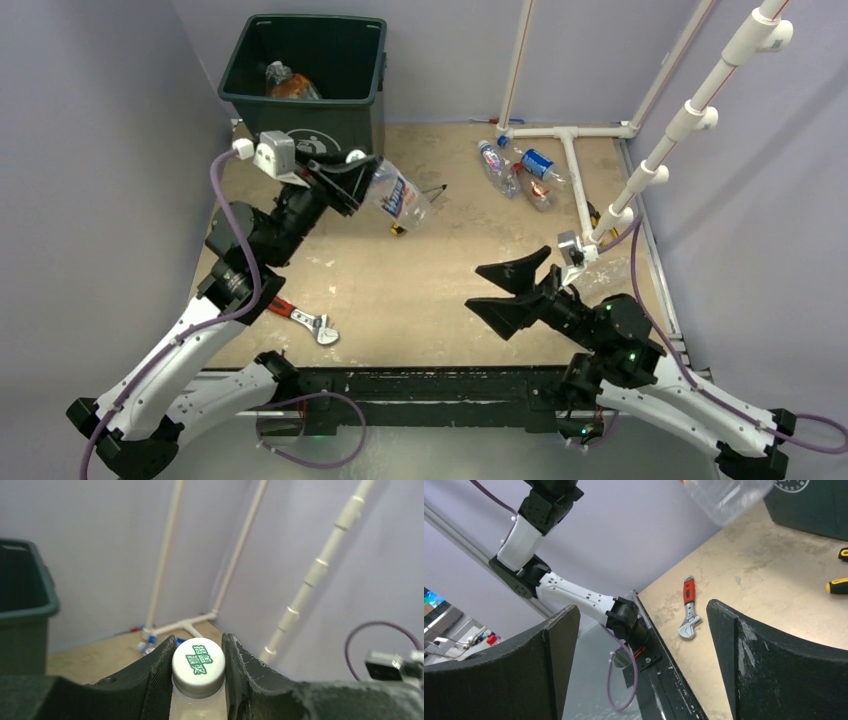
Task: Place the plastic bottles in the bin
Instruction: Pick up the plastic bottle at the center of the board, then place the plastic bottle in the trash bin.
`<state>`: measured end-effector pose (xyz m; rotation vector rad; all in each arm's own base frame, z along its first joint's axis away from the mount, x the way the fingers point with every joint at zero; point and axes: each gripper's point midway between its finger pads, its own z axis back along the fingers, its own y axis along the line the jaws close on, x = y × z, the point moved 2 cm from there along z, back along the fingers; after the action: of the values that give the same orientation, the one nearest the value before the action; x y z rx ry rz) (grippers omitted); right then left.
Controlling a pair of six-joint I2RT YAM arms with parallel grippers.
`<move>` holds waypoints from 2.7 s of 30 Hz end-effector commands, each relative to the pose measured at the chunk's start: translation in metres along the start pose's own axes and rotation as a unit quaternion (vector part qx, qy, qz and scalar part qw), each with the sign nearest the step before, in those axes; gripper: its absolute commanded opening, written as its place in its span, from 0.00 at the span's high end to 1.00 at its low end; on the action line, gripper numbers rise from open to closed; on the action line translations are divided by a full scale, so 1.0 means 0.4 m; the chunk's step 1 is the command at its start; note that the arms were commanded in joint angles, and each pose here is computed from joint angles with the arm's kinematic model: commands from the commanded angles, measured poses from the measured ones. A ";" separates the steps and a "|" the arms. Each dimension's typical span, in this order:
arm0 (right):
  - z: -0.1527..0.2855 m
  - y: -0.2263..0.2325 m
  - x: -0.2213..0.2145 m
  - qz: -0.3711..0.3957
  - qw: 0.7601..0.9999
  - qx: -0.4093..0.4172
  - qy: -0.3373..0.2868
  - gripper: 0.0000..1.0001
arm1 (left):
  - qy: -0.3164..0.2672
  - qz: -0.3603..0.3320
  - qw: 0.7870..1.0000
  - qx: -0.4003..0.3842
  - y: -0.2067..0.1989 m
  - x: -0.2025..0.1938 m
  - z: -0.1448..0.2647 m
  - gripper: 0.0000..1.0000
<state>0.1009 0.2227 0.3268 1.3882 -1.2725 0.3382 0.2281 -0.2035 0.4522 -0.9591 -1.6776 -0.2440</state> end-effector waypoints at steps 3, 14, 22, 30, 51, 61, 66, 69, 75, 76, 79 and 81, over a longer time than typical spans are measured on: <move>0.025 -0.065 -0.066 -0.001 0.999 -0.046 0.024 0.01 | -0.094 -0.097 0.982 0.134 0.089 0.172 -0.052 1.00; -0.020 -0.149 -0.237 0.002 0.991 -0.061 0.123 0.01 | -0.281 -0.209 0.905 0.240 0.124 0.437 -0.157 1.00; -0.031 -0.193 -0.289 0.021 0.983 -0.086 0.163 0.01 | -0.253 -0.284 0.855 0.352 0.271 0.447 -0.261 1.00; -0.007 -0.218 -0.300 0.032 0.981 -0.104 0.160 0.01 | -0.192 -0.281 0.825 0.452 0.611 0.385 -0.265 1.00; 0.022 -0.280 -0.276 0.019 0.970 -0.201 0.133 0.01 | -0.038 -0.083 0.909 0.408 0.836 0.135 -0.319 0.06; -0.030 -0.332 -0.151 0.019 0.950 -0.311 0.028 0.01 | -0.165 -0.017 0.932 0.323 0.504 0.356 -0.125 0.01; -0.086 -0.397 -0.034 0.062 0.899 -0.431 -0.049 0.01 | -0.148 0.036 0.936 0.316 0.413 0.262 0.042 0.01; -0.144 -0.471 0.004 0.078 0.862 -0.498 -0.046 0.01 | -0.104 0.076 0.938 0.323 0.401 0.133 0.131 0.01; -0.210 -0.691 0.006 0.139 0.794 -0.591 0.016 0.01 | -0.020 0.122 0.931 0.343 0.390 -0.064 0.261 0.01; -0.216 -0.712 0.022 0.147 0.787 -0.599 0.010 0.01 | -0.011 0.125 0.930 0.346 0.389 -0.083 0.276 0.01; -0.204 -0.781 0.060 0.156 0.764 -0.626 -0.002 0.01 | 0.015 0.129 0.926 0.355 0.386 -0.133 0.314 0.01; -0.187 -0.827 0.096 0.172 0.742 -0.648 -0.013 0.01 | 0.030 0.127 0.924 0.359 0.385 -0.164 0.331 0.01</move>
<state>0.3876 0.2159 0.1761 0.0708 -1.2253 -0.2589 0.2596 -0.0481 0.3056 -0.5526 -1.4170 0.5129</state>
